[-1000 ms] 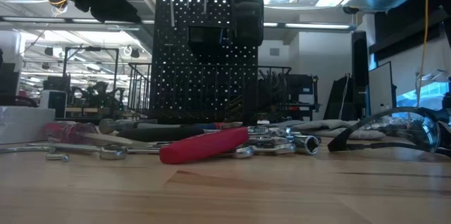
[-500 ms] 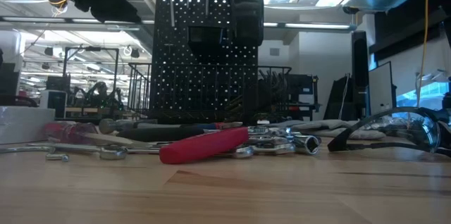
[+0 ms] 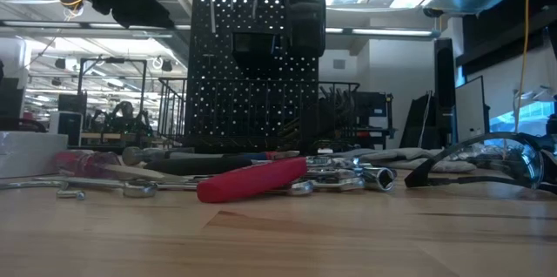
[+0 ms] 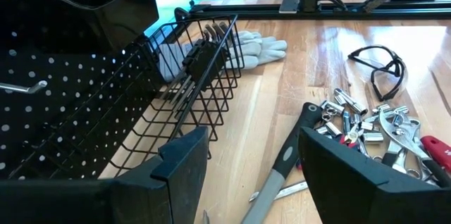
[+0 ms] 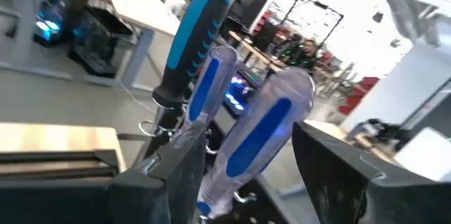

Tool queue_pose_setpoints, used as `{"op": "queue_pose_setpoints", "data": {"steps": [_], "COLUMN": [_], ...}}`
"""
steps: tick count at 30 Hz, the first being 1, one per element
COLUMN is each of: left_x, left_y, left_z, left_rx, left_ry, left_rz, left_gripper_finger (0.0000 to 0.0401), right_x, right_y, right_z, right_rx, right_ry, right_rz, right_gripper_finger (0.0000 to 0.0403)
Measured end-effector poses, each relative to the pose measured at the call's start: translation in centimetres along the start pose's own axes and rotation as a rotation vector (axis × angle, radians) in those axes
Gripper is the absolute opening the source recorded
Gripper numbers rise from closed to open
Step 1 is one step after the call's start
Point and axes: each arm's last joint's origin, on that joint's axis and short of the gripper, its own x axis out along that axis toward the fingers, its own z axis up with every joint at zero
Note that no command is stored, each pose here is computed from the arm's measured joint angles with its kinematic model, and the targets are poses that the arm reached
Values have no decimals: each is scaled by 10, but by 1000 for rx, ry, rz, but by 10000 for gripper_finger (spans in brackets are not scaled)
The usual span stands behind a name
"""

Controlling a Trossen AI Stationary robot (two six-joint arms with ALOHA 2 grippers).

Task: Hang tools onto peg board
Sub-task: Put the hammer into the wire basket on the peg board

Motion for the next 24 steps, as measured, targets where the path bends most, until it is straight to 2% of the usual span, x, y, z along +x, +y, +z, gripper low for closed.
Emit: {"op": "queue_pose_setpoints", "data": {"steps": [7, 13, 17, 20, 24], "left_x": [0, 0, 0, 0, 0], "left_y": [0, 0, 0, 0, 0], "left_z": [0, 0, 0, 0, 0], "left_rx": [-1, 0, -1, -6, -7], "left_ry": [0, 0, 1, 1, 2], "left_rz": [0, 0, 0, 0, 0], "left_gripper_finger": [210, 210, 210, 210, 210], "right_x": [-31, -63, -82, -95, -102], "right_y": [8, 25, 50, 70, 97], "right_z": [22, 33, 31, 25, 15], "right_rx": [-68, -93, -123, -142, -99], "right_ry": [29, 91, 173, 241, 333], "right_rz": [-22, 82, 253, 435, 636], "right_gripper_finger": [218, 218, 218, 218, 218]}}
